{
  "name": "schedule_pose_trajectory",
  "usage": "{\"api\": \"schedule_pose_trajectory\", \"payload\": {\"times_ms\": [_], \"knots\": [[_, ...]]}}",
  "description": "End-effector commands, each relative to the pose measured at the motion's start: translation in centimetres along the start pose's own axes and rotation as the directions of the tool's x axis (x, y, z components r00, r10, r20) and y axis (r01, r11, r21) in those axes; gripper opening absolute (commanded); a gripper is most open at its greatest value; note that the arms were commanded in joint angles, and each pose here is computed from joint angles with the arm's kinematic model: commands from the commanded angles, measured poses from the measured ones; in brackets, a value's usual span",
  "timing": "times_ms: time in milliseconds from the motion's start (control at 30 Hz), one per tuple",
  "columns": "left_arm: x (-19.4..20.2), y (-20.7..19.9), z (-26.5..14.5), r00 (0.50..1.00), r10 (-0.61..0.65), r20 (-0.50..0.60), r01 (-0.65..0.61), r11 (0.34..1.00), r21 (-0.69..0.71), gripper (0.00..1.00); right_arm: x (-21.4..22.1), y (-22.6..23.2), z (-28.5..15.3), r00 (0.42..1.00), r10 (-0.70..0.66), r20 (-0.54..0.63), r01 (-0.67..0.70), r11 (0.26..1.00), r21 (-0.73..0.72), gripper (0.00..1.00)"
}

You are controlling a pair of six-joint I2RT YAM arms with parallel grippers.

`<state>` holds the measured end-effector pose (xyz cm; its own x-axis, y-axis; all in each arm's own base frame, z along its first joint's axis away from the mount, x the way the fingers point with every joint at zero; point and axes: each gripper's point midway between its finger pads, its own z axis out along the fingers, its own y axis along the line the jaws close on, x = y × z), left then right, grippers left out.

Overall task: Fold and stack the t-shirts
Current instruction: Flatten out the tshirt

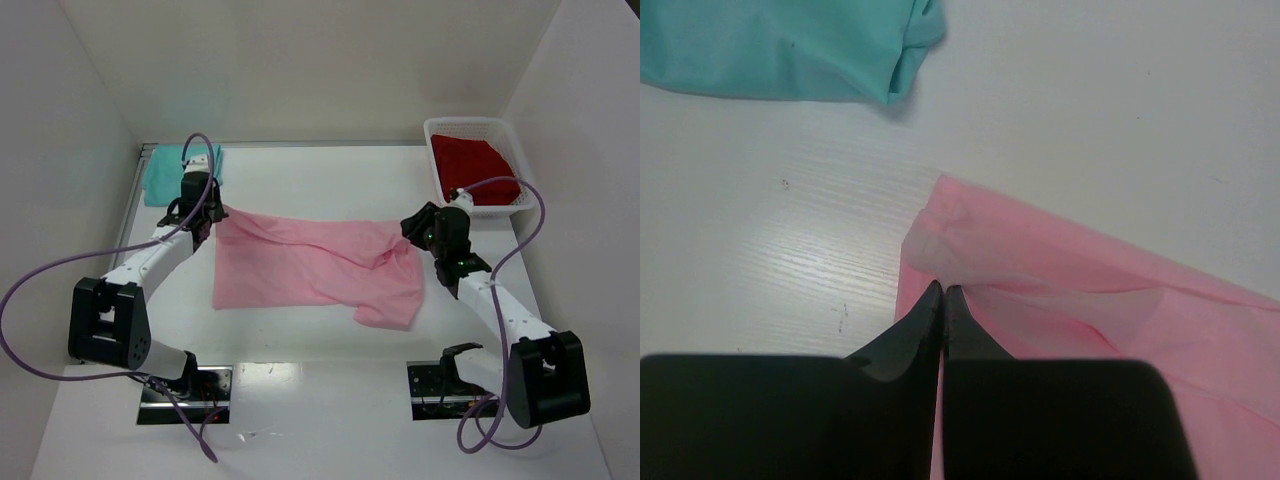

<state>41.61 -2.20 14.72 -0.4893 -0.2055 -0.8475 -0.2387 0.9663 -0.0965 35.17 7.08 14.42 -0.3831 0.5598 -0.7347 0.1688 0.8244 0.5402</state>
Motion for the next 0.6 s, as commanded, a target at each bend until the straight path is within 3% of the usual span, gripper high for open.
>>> {"api": "schedule_pose_trajectory", "payload": {"times_ms": [0,100,233,300,567], "knots": [[-1.6,-0.7,0.5,0.999,0.014,0.032,-0.015,0.999,0.03,0.0,4.1,3.0,0.4,0.996,-0.013,-0.091,0.006,0.997,-0.08,0.43],[-1.6,-0.7,0.5,0.999,0.014,0.032,-0.015,0.999,0.03,0.0,6.6,2.0,0.6,0.991,0.02,-0.135,-0.026,0.999,-0.037,0.43],[-1.6,-0.7,0.5,0.999,0.014,0.032,-0.015,0.999,0.03,0.0,5.9,2.3,0.3,0.993,0.024,-0.112,-0.029,0.999,-0.046,0.43],[-1.6,-0.7,0.5,0.999,0.014,0.032,-0.015,0.999,0.03,0.0,6.0,1.7,0.4,0.994,0.022,-0.108,-0.024,1.0,-0.018,0.49],[-1.2,-0.8,0.7,1.0,0.017,0.021,-0.017,0.999,0.037,0.0,7.9,0.3,1.2,0.987,0.034,-0.156,-0.029,0.999,0.032,0.49]]}}
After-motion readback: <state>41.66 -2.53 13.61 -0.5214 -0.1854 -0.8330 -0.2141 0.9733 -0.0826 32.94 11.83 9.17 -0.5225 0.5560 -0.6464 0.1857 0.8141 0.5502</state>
